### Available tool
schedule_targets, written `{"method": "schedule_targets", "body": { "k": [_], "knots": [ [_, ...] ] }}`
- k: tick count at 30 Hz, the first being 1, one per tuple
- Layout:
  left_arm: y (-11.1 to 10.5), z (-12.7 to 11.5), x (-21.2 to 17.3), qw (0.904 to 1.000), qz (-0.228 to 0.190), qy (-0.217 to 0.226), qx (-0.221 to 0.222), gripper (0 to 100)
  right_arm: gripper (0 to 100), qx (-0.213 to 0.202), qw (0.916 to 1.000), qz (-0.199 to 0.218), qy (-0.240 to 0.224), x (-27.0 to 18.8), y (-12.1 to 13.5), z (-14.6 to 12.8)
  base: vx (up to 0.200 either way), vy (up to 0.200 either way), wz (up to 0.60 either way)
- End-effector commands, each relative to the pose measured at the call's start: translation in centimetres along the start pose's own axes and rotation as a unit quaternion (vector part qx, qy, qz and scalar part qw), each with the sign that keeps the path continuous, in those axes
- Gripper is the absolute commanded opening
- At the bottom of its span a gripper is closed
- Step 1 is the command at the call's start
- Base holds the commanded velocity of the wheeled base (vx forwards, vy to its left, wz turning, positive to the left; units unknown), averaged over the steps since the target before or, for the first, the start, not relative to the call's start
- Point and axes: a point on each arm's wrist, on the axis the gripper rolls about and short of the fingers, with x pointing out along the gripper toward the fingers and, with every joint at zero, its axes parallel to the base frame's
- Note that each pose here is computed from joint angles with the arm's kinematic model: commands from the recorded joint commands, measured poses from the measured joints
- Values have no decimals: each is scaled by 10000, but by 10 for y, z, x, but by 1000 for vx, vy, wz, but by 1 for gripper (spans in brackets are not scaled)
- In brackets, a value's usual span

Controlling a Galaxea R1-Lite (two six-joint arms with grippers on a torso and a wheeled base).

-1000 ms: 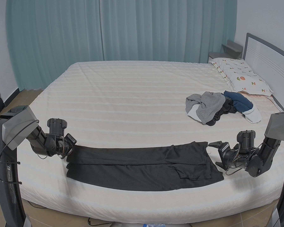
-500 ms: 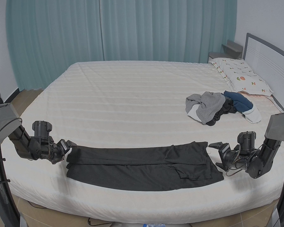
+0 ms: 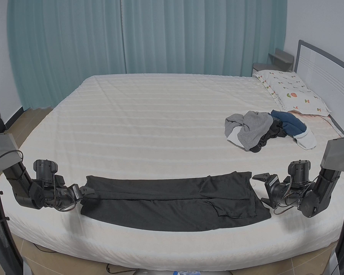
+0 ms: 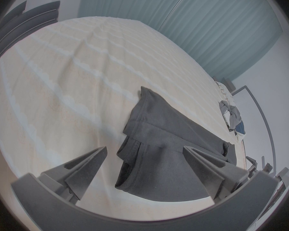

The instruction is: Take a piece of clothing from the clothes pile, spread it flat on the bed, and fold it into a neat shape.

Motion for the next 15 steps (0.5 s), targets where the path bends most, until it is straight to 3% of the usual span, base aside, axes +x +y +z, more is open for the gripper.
{"method": "schedule_targets", "body": {
  "k": [1, 8, 9, 15],
  "knots": [
    [2, -10, 5, 9998, 34, 186, -7, 100, 100, 4, 10000, -11, 11, 0, -1, 0, 0, 0, 0],
    [2, -16, 12, 9993, 39, 320, 168, 100, 100, -8, 10000, -9, 17, 0, -1, -1, 0, 0, 0],
    [2, -17, 13, 9992, 42, 344, 212, 0, 100, -8, 10000, -9, 17, 0, -1, -1, 0, 0, 0],
    [4, -19, 14, 9989, 85, 379, 244, 0, 100, -8, 10000, -9, 17, 0, -1, -1, 0, 0, 0]
  ]
}}
